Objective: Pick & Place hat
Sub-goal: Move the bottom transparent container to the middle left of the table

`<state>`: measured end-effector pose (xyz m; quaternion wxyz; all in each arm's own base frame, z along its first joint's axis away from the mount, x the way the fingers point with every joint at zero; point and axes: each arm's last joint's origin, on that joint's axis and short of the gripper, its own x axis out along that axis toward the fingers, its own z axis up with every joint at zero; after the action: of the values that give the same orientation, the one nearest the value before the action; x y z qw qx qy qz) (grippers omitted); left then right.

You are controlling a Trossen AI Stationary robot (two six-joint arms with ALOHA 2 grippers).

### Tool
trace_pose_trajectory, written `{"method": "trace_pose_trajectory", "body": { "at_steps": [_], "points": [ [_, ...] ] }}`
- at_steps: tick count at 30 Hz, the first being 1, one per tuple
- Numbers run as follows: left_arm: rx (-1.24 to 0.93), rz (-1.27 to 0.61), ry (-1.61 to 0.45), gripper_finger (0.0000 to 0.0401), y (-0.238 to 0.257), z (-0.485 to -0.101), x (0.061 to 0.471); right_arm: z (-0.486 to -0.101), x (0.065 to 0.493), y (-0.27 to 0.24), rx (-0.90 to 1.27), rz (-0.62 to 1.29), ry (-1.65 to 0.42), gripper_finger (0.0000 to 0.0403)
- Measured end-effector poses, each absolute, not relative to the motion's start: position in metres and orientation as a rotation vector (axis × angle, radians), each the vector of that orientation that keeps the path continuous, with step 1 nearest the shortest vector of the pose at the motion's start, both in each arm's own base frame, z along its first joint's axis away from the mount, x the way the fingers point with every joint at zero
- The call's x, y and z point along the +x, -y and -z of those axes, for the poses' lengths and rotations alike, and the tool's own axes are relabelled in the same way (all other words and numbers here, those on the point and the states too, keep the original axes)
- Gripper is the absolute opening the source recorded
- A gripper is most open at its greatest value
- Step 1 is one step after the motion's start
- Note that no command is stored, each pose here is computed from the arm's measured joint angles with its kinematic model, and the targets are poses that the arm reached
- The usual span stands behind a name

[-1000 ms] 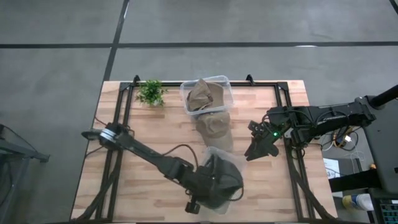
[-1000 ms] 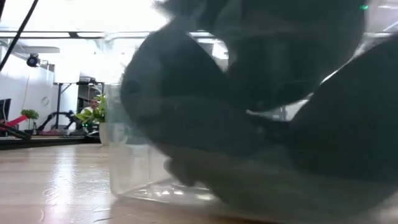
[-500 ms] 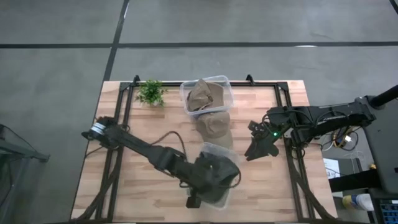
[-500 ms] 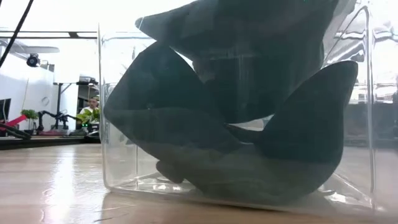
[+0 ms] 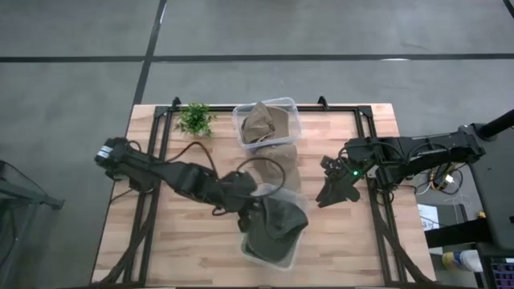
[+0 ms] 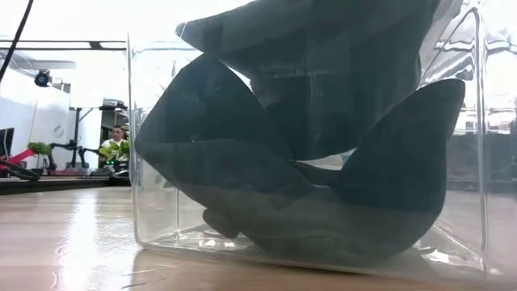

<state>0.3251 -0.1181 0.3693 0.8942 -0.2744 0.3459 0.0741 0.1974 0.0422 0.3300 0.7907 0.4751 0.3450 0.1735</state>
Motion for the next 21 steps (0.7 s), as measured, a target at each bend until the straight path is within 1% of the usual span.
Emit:
{"method": "trace_pose_trajectory", "body": {
  "at_steps": [3,5,7,10,13,15,18,21],
  "points": [
    [-0.635,-0.331,-0.766,0.0177,0.110,-0.354,0.317,-0.330,0.197,-0.042,1.024,-0.373,-0.743,0.0228],
    [-0.749,-0.438,-0.794,0.0207,0.107,-0.340,0.316,-0.330,0.197,-0.042,1.022,-0.374,-0.743,0.0228],
    [-0.852,-0.451,-0.753,0.0225,0.108,-0.330,0.322,-0.330,0.197,-0.042,1.025,-0.372,-0.744,0.0228],
    [-0.940,-0.423,-0.738,0.0235,0.111,-0.316,0.325,-0.330,0.197,-0.042,1.022,-0.374,-0.743,0.0228],
    [-1.004,-0.499,-0.823,0.0236,0.111,-0.291,0.320,-0.330,0.197,-0.042,1.025,-0.372,-0.743,0.0228],
    [-1.045,-0.512,-0.839,0.0236,0.111,-0.281,0.320,-0.330,0.197,-0.042,1.024,-0.373,-0.743,0.0228],
    [-1.107,-0.462,-0.779,0.0236,0.114,-0.275,0.325,-0.330,0.197,-0.042,1.022,-0.374,-0.742,0.0228],
    [-1.131,-0.442,-0.822,0.0234,0.117,-0.265,0.328,-0.330,0.197,-0.042,1.024,-0.373,-0.743,0.0228]
  ]
}}
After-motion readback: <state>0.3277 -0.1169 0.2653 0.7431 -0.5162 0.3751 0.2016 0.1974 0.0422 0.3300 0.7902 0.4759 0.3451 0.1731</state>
